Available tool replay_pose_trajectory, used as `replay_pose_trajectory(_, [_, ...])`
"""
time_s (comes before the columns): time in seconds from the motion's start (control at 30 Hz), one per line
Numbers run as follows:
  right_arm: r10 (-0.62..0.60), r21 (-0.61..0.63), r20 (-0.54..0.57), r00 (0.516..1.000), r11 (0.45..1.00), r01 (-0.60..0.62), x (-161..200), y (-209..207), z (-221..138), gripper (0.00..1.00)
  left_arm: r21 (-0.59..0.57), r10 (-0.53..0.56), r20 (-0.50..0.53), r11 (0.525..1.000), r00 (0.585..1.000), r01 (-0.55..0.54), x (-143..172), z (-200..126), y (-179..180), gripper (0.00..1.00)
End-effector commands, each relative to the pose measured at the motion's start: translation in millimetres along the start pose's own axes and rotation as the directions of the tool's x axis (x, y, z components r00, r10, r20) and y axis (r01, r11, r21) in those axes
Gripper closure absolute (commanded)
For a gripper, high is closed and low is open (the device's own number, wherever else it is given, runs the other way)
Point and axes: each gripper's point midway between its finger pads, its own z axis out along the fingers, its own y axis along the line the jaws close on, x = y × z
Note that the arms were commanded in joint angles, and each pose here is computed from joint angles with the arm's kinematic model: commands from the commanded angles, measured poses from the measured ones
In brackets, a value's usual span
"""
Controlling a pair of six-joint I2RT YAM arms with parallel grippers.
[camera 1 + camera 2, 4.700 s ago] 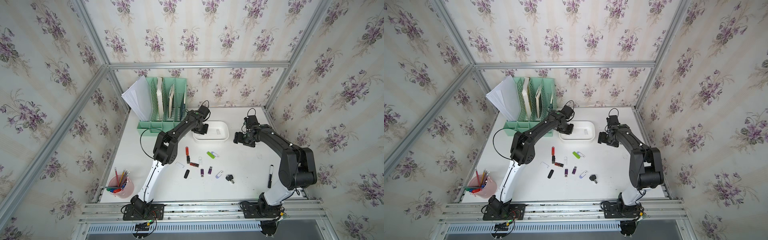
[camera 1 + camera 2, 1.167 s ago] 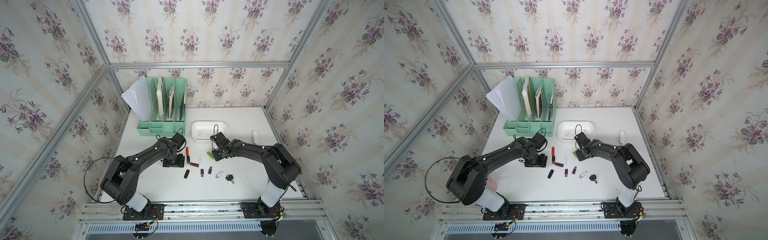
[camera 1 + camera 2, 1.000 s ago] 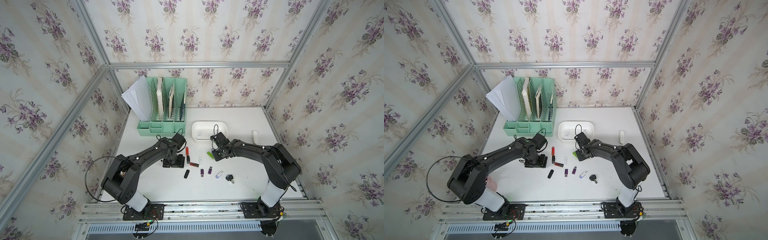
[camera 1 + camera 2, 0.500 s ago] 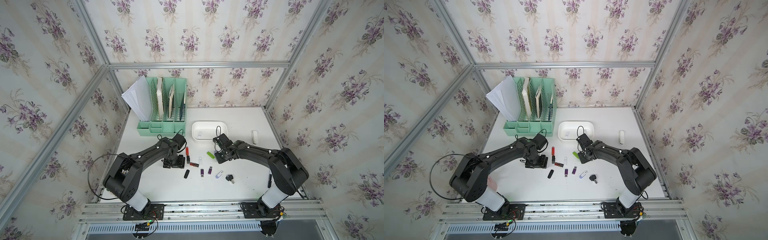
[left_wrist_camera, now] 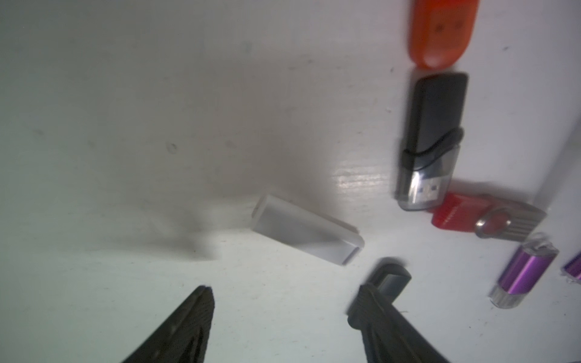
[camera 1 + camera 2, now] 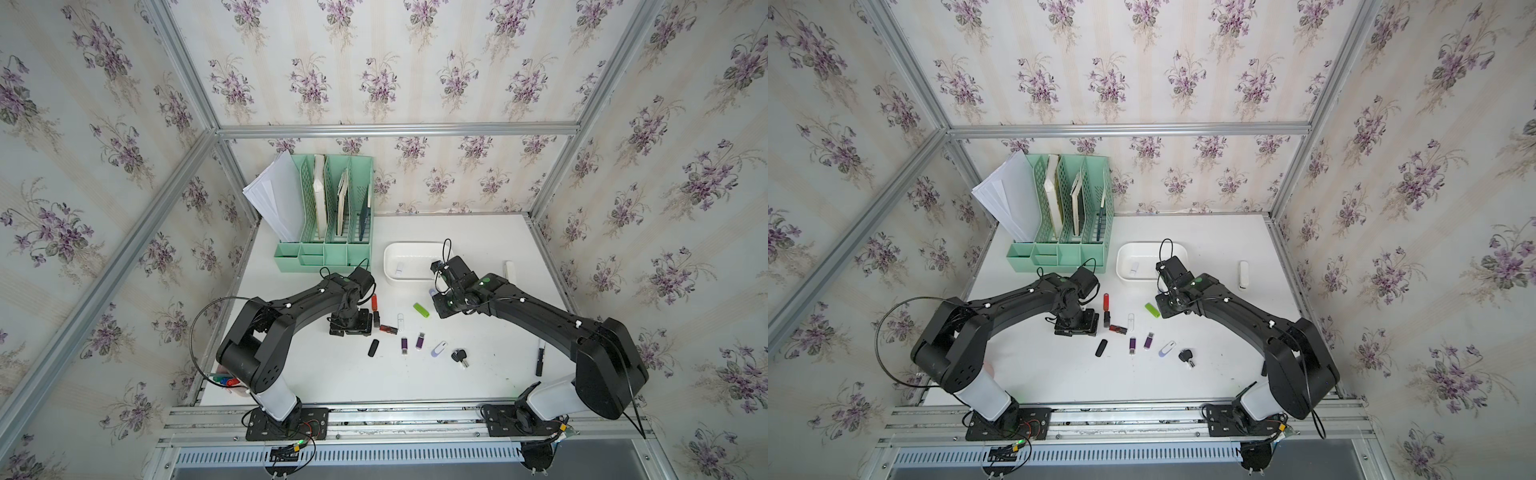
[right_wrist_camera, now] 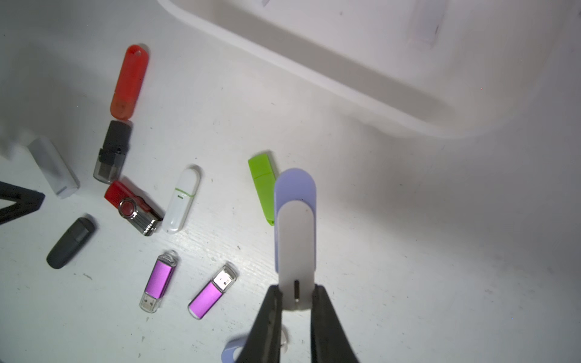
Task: Put the usb flash drive into the storage box
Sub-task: Place the USB flash in the storage box.
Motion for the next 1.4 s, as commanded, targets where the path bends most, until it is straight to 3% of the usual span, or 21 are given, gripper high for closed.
replay_pose_trajectory(0.0, [-0.030,0.055,0.009,1.000,0.998,0.029,-16.0,-7.1,-4.8,0.84,0.001,-0.027,0.014,1.000,1.000,0.027,-5.9,1.4,-1.6,0.23])
replay_pose_trajectory(0.4, [-0.019,0.119,0.055,0.998,0.993,0.012,-108.8,-55.2,28.5,0.85,-0.009,-0.030,-0.011,1.000,0.999,0.030,-9.1,10.2,-0.1,0.22])
replay_pose_trajectory(0.7, [-0.009,0.099,-0.010,1.000,0.995,0.010,-115.4,-70.6,85.8,0.86,-0.010,-0.032,-0.036,0.999,0.999,0.031,-9.7,18.6,-1.0,0.22])
replay_pose_trajectory(1.07, [-0.016,0.054,-0.048,0.999,0.998,0.019,-119.5,-66.2,112.6,0.86,-0.013,-0.037,-0.039,0.999,0.999,0.037,-9.8,17.5,-0.2,0.22])
replay_pose_trajectory(1.37, [-0.007,0.068,-0.109,0.994,0.998,0.015,-108.4,-70.2,135.8,0.85,0.009,-0.022,0.042,1.000,0.999,0.021,-19.1,-8.9,-3.5,0.22])
